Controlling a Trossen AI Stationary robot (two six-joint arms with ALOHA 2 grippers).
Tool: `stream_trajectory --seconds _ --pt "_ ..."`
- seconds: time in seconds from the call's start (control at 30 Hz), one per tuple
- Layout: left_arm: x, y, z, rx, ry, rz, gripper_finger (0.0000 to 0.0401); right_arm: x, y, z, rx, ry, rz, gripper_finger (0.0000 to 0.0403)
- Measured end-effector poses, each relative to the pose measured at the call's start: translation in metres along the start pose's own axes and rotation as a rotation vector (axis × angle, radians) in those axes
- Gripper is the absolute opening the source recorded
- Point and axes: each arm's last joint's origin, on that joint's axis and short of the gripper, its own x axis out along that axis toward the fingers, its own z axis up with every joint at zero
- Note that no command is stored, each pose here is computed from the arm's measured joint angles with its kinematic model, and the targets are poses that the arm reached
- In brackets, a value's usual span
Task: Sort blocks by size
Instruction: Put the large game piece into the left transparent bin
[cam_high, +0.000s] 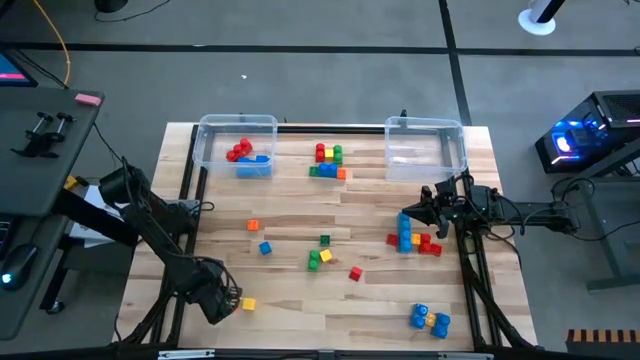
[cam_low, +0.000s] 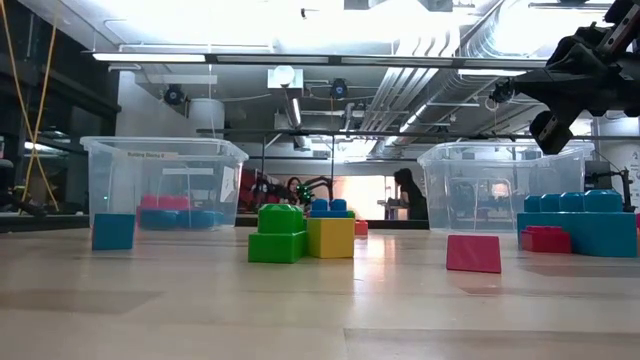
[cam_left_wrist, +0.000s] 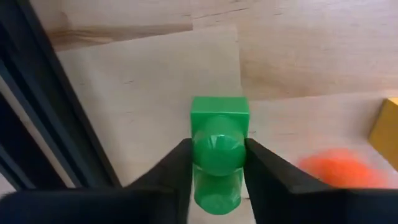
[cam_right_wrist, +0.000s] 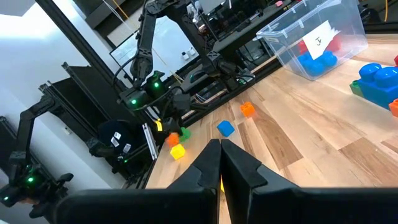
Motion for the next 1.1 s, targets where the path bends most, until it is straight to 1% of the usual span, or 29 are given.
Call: stream_trajectory --seconds 0.03,0.07,0.23,0.33,0.37,0.47,0.57,0.67,0.73,0.77,0.83,0.93,1.03,1.1 --pt "-0.002 0.001 0.001 0.004 -0.001 0.000 0.0063 0.000 0.000 0.000 0.000 0.000 0.000 0.0005" --pt "-0.003 0.002 0.001 0.006 -0.004 0.001 0.0054 0.000 0.000 0.000 0.000 0.000 0.000 0.0005" --pt "-0.025 0.016 0.010 0.004 -0.041 -0.014 0.0054 0.000 0.000 0.000 0.000 0.000 0.000 0.0005" --pt "-0.043 0.028 0.023 -0.011 -0.092 -0.021 0.0054 0.000 0.000 0.000 0.000 0.000 0.000 0.0005" --pt "-0.050 0.031 0.028 -0.014 -0.104 -0.038 0.0054 0.000 0.000 0.000 0.000 0.000 0.000 0.0005" --pt "-0.073 0.038 0.044 -0.025 -0.154 -0.166 0.0054 0.000 0.000 0.000 0.000 0.000 0.000 0.0005" --pt "-0.101 0.040 0.061 -0.038 -0.233 -0.364 0.0054 0.000 0.000 0.000 0.000 -0.001 0.000 0.0005" --pt "-0.134 0.042 0.083 -0.029 -0.379 -0.536 0.0054 0.000 0.000 0.000 0.000 0.000 0.000 0.0005" --pt "-0.157 0.045 0.101 -0.018 -0.497 -0.590 0.0054 0.000 0.000 0.000 0.000 0.000 0.000 0.0005" --pt "-0.168 0.047 0.111 -0.010 -0.559 -0.591 0.0054 0.000 0.000 0.000 0.000 0.000 0.000 0.0005" --pt "-0.188 0.052 0.132 0.012 -0.674 -0.555 0.0054 0.000 0.000 0.000 0.000 0.000 0.000 0.0005" --pt "-0.211 0.060 0.165 0.046 -0.805 -0.421 0.0054 0.000 0.000 0.000 0.000 0.000 0.000 0.0005" --pt "-0.225 0.068 0.201 0.074 -0.874 -0.287 0.0054 0.000 0.000 0.000 0.000 0.000 0.000 0.0005" --pt "-0.231 0.072 0.228 0.098 -0.878 -0.237 0.0054 0.000 0.000 0.000 0.000 0.000 0.000 0.0005"
